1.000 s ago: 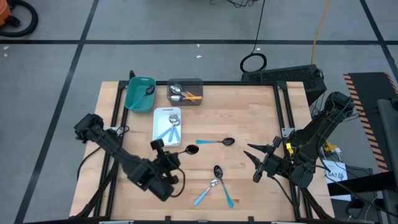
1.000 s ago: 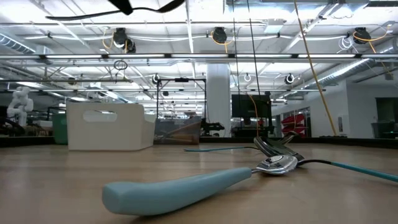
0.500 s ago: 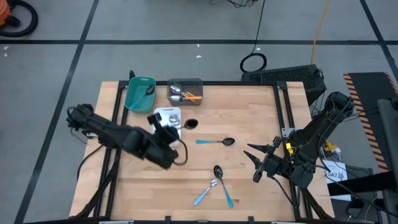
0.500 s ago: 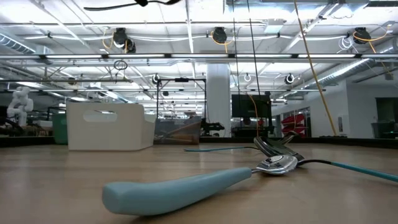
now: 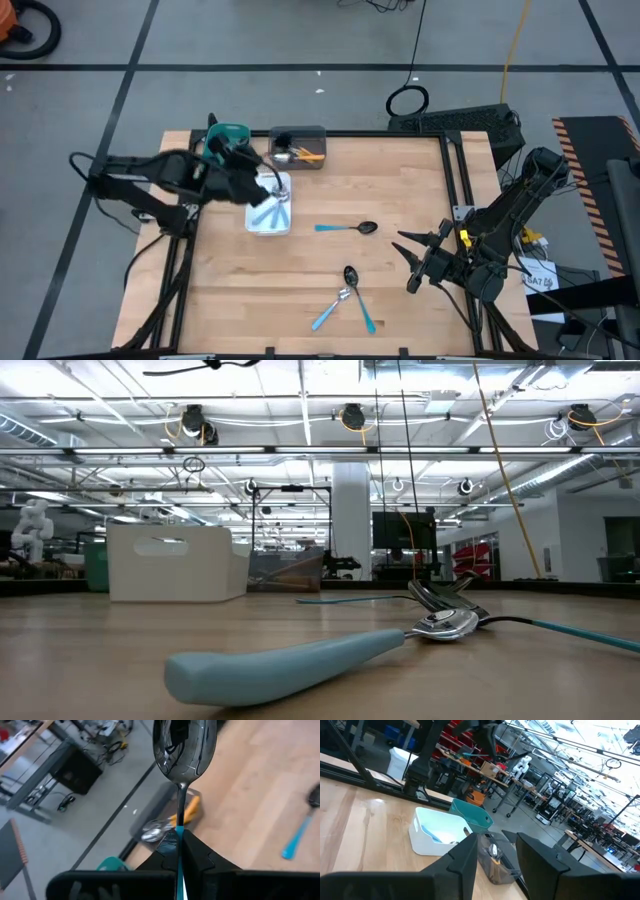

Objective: Sort silverware by color (type)
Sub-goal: Put the bottom left blue spoon into the green bin

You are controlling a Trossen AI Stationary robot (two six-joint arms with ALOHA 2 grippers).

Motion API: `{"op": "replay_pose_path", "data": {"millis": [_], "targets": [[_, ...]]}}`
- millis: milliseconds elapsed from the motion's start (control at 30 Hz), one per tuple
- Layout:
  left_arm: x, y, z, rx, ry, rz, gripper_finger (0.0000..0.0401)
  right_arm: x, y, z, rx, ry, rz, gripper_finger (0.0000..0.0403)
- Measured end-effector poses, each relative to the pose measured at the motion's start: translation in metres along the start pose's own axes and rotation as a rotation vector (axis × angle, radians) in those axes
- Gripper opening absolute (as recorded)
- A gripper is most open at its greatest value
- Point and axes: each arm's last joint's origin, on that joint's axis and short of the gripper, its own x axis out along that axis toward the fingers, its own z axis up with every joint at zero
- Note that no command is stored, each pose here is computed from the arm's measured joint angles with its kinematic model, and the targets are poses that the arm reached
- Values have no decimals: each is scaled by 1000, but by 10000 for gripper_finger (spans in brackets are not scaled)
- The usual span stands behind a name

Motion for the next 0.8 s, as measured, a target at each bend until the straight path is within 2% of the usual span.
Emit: {"op": "replay_pose_path", "data": {"millis": [167, 367, 600, 800], "targets": [[3, 26, -4, -45, 3, 57, 3, 0, 0, 0, 0, 0, 0, 130], [15, 50, -30, -122, 17, 124, 3, 0, 0, 0, -1, 0, 0, 130], [28, 72, -62, -227, -21, 120, 3, 0, 0, 0, -5, 0, 0, 130], [44, 83, -80, -263, -20, 141, 3, 0, 0, 0, -10, 1, -1, 130]]}}
